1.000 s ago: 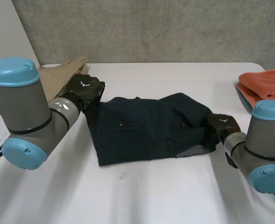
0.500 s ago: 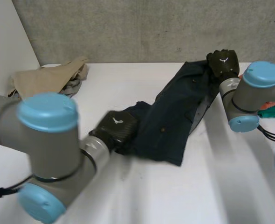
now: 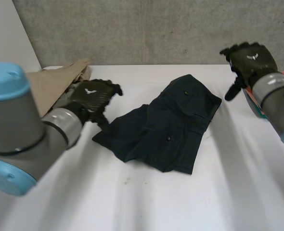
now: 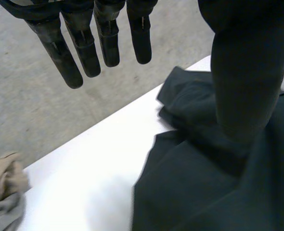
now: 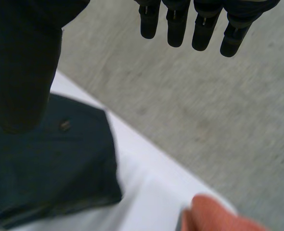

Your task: Fold the laundry.

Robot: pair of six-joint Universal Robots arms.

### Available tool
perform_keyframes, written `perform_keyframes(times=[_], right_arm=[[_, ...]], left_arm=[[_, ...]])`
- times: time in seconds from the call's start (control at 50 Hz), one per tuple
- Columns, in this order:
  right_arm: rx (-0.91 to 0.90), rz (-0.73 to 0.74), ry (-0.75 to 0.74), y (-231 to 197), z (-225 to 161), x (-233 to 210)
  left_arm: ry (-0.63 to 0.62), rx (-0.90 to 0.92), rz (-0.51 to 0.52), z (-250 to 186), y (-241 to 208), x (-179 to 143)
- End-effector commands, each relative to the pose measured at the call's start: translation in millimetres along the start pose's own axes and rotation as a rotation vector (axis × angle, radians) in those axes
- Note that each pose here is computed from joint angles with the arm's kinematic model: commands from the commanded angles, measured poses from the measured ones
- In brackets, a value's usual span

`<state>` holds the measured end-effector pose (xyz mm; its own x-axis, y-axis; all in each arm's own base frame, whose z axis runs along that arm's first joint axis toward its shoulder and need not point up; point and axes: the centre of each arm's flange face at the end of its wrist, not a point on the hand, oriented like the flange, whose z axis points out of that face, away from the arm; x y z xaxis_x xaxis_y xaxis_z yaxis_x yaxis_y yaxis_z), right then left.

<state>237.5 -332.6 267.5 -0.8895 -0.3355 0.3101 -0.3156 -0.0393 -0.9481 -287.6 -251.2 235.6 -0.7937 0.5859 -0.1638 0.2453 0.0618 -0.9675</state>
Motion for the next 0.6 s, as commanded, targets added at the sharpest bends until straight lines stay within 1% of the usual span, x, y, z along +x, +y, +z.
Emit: perform_keyframes(times=[0.02,0.04,0.08,0.12,0.18,0.24,0.28,0.38,0.46,0.6], right_arm=[[-0.315,0.056,-0.159,43,-62,-35],[-0.334,0.067,-0.187,46,-69,-44],[-0.367,0.102,-0.251,56,-86,-69],[-0.363,0.146,-0.289,63,-98,-88],[-0.342,0.169,-0.309,71,-102,-102],[-0.336,0.175,-0.339,91,-103,-121],[-0.333,0.165,-0.350,102,-101,-131],[-0.335,0.149,-0.315,118,-93,-138],[-0.306,0.147,-0.264,121,-84,-135],[-0.237,0.108,-0.250,121,-75,-137]], left_arm=[[0.036,-0.040,0.026,18,26,-58],[0.069,-0.071,0.032,24,40,-62],[0.101,-0.099,0.043,29,54,-65],[0.137,-0.144,0.066,34,74,-67],[0.173,-0.175,0.117,39,89,-65],[0.194,-0.199,0.145,46,104,-62],[0.206,-0.205,0.147,49,109,-59],[0.226,-0.202,0.151,56,113,-52],[0.242,-0.174,0.172,61,110,-43],[0.264,-0.157,0.190,67,115,-31]])
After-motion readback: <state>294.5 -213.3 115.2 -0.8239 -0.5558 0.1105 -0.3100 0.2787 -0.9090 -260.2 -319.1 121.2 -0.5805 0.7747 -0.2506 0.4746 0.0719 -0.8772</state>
